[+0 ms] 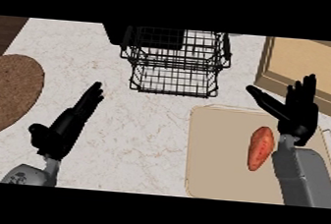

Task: Pick the sweet potato from the tray and place it in the tiered basket

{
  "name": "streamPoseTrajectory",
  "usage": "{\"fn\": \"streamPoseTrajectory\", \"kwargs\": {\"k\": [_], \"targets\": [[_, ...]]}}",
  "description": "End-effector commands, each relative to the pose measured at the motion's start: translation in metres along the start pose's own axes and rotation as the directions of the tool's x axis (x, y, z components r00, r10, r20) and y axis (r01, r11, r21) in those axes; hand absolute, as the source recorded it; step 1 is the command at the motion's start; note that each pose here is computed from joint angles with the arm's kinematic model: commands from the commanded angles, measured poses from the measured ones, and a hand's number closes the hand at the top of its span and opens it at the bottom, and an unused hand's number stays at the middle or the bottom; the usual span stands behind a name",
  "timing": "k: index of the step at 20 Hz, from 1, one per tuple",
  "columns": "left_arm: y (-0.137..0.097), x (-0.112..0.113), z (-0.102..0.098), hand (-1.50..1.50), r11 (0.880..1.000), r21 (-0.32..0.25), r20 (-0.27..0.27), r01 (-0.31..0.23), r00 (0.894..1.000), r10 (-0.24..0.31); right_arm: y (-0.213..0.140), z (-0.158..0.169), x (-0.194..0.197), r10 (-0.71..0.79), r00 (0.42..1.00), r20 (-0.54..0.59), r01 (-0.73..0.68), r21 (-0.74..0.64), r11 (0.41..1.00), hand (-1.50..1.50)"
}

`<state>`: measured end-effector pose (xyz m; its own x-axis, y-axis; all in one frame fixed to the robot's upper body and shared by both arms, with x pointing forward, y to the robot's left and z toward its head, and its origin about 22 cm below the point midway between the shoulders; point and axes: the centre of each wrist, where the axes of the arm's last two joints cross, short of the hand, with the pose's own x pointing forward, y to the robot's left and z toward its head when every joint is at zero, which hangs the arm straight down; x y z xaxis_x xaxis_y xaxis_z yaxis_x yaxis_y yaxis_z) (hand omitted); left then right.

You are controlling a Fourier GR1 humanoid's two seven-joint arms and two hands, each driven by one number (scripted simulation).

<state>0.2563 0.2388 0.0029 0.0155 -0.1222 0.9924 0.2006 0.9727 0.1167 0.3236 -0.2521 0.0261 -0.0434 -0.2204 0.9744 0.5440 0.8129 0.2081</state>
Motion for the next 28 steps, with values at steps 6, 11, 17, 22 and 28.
{"fn": "streamPoseTrajectory", "kwargs": {"k": [6, 11, 17, 22, 28], "targets": [[-0.007, -0.015, -0.001, 0.00, 0.999, 0.026, -0.029, -0.022, 0.999, 0.023, -0.024, -0.004, 0.042, 0.425, 0.905, 0.011, -0.424, -0.034, 0.905, -1.50], [0.002, -0.017, -0.001, 0.00, 1.000, 0.018, -0.016, -0.010, 1.000, 0.010, -0.063, -0.012, 0.047, 0.784, 0.604, -0.145, -0.759, 0.198, 0.621, -1.50], [-0.011, -0.019, -0.006, 0.00, 1.000, 0.018, -0.017, -0.014, 1.000, 0.014, -0.024, 0.003, 0.105, 0.937, 0.324, -0.133, -0.827, 0.441, 0.349, -1.50], [0.002, -0.023, -0.008, 0.00, 1.000, 0.020, -0.020, -0.005, 1.000, 0.006, 0.006, 0.032, 0.157, 0.945, 0.283, -0.162, -0.796, 0.510, 0.325, -1.50], [-0.015, -0.019, 0.002, 0.00, 1.000, 0.011, -0.025, -0.025, 0.999, 0.025, 0.017, 0.047, 0.148, 0.930, 0.275, -0.246, -0.793, 0.488, 0.364, -1.50]]}}
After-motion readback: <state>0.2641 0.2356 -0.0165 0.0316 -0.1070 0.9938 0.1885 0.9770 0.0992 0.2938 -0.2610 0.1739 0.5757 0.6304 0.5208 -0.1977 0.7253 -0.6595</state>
